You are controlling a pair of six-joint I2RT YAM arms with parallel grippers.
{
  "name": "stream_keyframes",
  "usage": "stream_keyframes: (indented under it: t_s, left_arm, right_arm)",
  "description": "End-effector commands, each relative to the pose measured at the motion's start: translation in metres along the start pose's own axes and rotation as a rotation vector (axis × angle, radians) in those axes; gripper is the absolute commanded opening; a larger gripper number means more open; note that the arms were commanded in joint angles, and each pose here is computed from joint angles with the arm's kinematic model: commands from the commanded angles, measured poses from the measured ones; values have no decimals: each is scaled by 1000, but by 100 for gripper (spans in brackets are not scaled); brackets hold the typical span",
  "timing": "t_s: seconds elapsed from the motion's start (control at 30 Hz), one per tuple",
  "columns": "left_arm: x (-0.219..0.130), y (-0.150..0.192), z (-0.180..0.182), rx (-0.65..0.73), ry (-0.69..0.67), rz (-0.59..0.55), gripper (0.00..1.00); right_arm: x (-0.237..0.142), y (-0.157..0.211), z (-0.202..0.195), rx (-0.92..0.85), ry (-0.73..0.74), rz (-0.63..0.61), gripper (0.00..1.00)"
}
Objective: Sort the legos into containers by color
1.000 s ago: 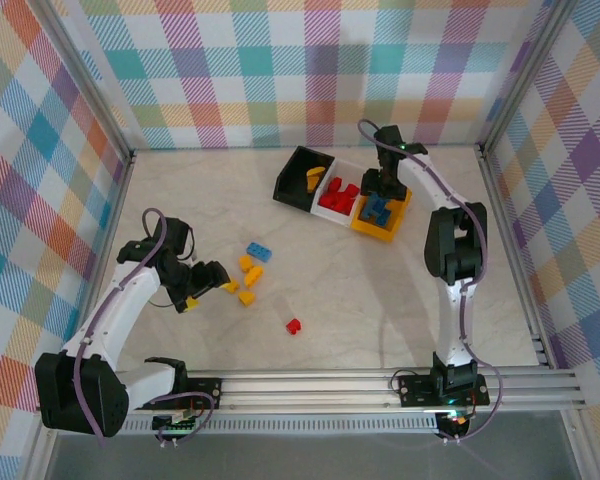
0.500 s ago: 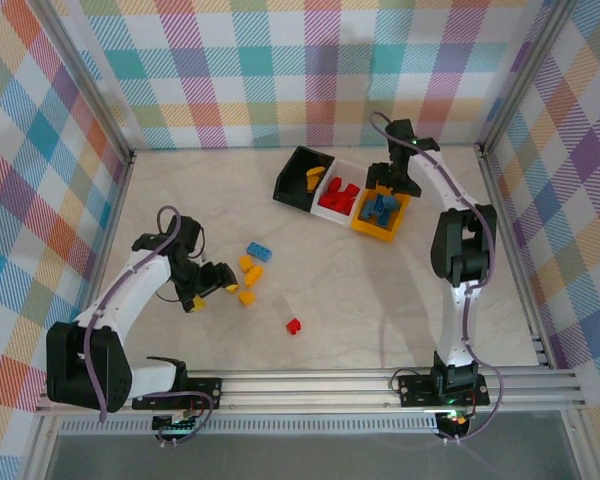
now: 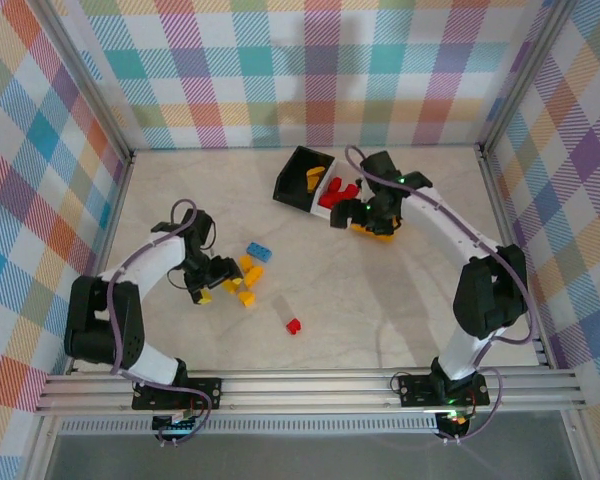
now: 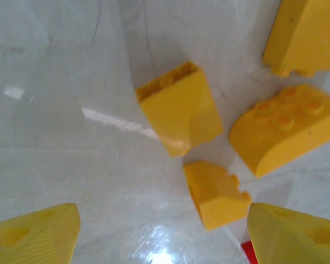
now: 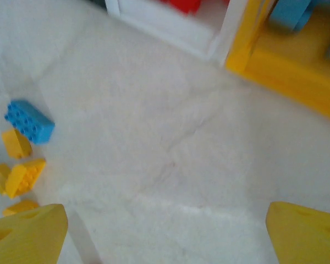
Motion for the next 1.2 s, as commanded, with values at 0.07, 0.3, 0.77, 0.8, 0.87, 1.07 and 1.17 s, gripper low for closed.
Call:
stream_keyframes:
  t_s: [0.07, 0.3, 0.77, 0.8, 0.87, 1.07, 1.17]
  left_arm:
    - [6, -17, -15, -39, -28, -36, 79]
    - [20, -22, -12, -73, -107, -31, 77]
    - [43, -21, -18, -103, -158, 1, 65]
    - [44, -21, -18, -105, -160, 2, 62]
    - [46, -21, -18, -102, -162, 5, 56]
    - [44, -21, -15, -85, -175, 0, 46]
    - [38, -21, -16, -70, -169, -13, 41]
  right_arm:
    - [-4, 14, 1, 39, -32, 10, 93]
    - [-2, 17, 1, 41, -36, 9, 93]
    - [5, 34, -4, 48, -41, 14, 92]
    - [4, 35, -4, 51, -40, 12, 92]
    - [3, 39, -5, 55, -39, 8, 92]
    - [-1, 45, -6, 60, -35, 1, 92]
    - [-3, 47, -6, 64, -38, -2, 92]
Point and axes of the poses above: each hand's point on the last joint's axis, 136 mm out from that joint toward the fingers, its own x axis out along the fingers, its own z axis along the line the jaws close on, y = z × x, the point moved 4 cm from there along -x, back along the fingers, and after that the axes turned 13 degrees about -x, right-handed, at the moved point
